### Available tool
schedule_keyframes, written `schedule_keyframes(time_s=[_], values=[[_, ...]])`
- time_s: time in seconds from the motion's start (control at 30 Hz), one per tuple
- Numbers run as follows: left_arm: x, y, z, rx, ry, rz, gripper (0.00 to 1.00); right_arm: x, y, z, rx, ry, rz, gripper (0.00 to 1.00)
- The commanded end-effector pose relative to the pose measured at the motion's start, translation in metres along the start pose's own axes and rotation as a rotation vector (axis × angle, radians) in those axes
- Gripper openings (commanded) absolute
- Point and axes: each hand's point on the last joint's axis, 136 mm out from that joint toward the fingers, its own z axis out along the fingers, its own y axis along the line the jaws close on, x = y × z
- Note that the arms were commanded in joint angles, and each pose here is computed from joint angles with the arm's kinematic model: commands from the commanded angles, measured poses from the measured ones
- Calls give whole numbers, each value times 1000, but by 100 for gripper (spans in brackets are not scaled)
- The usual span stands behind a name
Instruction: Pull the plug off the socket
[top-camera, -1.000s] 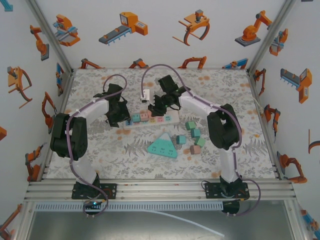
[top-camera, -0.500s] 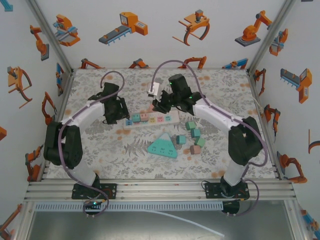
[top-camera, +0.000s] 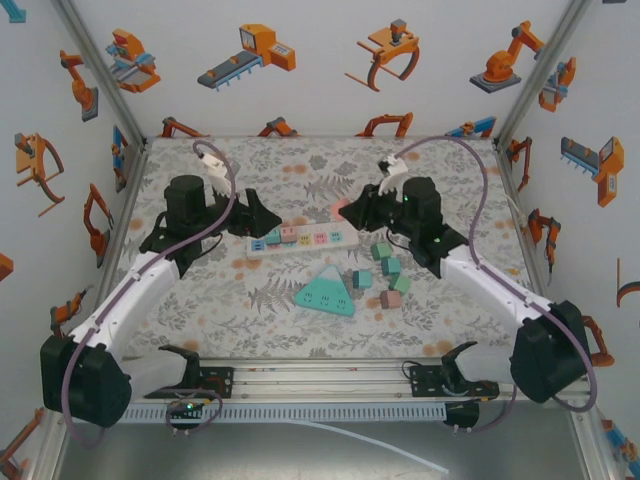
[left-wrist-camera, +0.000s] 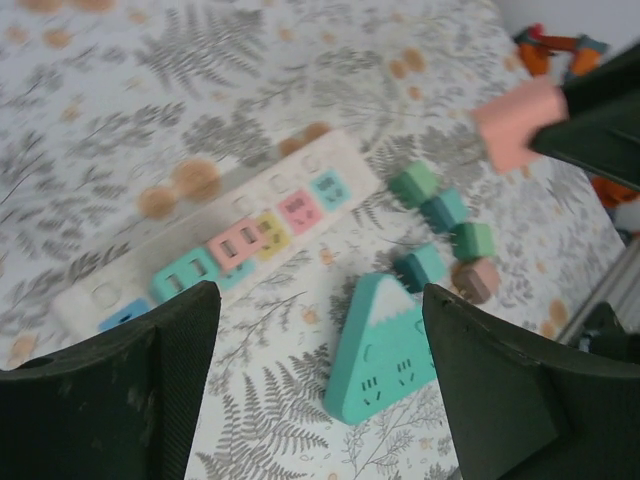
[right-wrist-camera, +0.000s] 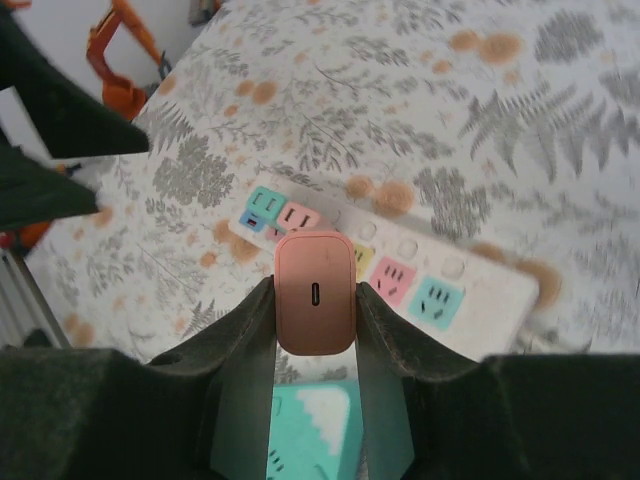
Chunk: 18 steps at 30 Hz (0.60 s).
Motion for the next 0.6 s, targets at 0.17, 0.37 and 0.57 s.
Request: schedule_keyframes(time_s=[0.17, 0.37, 0.57], values=[[4, -89, -18, 379, 8, 296, 83, 62, -61, -29, 210, -75, 518, 3], [8, -97, -22, 405, 7, 331, 91, 118, -84, -17, 273, 46, 605, 3], [11, -93, -20, 380, 17, 334, 94, 143, -103, -3, 318, 78, 611, 4]])
